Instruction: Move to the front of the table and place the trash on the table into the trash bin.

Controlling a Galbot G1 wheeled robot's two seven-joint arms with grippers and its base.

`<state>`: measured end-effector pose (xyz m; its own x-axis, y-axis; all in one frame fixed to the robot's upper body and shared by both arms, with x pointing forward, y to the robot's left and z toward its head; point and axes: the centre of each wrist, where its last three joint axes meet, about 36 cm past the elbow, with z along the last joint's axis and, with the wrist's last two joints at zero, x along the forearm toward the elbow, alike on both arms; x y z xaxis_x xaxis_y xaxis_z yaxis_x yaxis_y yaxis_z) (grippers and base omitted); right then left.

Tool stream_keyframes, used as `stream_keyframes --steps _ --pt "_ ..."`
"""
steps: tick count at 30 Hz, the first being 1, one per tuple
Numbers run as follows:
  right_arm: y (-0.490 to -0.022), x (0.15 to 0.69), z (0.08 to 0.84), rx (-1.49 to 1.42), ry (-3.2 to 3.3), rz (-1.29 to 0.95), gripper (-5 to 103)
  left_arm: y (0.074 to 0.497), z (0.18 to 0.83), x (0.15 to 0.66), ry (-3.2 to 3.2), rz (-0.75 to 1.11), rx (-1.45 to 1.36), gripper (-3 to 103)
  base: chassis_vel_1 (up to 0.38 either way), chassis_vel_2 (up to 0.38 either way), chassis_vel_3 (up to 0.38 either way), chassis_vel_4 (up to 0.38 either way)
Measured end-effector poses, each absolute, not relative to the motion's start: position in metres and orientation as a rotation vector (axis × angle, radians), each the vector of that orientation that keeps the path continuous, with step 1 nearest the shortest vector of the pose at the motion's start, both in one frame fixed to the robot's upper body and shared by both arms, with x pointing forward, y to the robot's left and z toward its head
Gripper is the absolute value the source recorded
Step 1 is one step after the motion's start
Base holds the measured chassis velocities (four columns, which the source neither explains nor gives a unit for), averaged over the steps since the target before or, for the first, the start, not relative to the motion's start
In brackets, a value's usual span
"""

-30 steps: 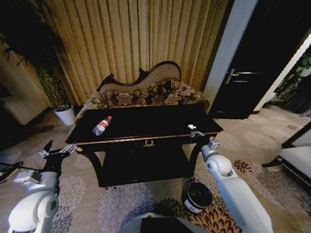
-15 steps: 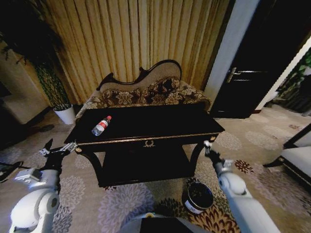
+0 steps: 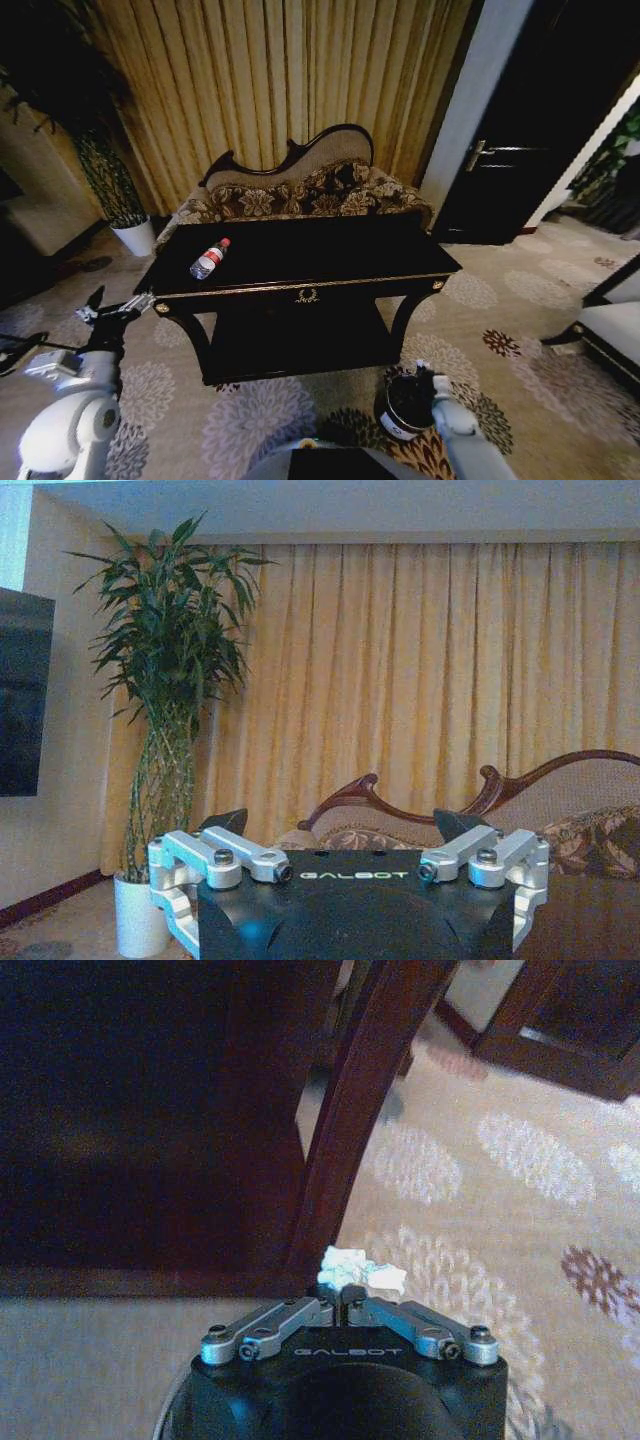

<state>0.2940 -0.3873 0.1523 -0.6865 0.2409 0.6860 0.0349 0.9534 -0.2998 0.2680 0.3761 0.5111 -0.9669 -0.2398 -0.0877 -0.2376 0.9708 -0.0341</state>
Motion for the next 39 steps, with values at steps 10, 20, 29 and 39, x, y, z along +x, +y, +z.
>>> stream_keyframes --steps 10,20,29,39 --pt "-0.385 0.273 0.115 -0.179 -2.191 0.346 12 0.378 0.510 0.271 3.029 -0.048 -0.368 100 0.000 0.000 0.000 0.000" --pt "-0.387 0.283 0.119 -0.183 -2.218 0.345 44 0.378 0.510 0.269 3.036 -0.038 -0.358 100 0.000 0.000 0.000 0.000" --pt "-0.388 0.285 0.122 -0.180 -2.226 0.351 82 0.377 0.511 0.268 3.035 -0.036 -0.358 100 0.000 0.000 0.000 0.000" --pt "-0.384 0.344 0.205 -0.243 -2.570 0.200 100 0.375 0.512 0.265 3.037 -0.029 -0.356 100 0.000 0.000 0.000 0.000"
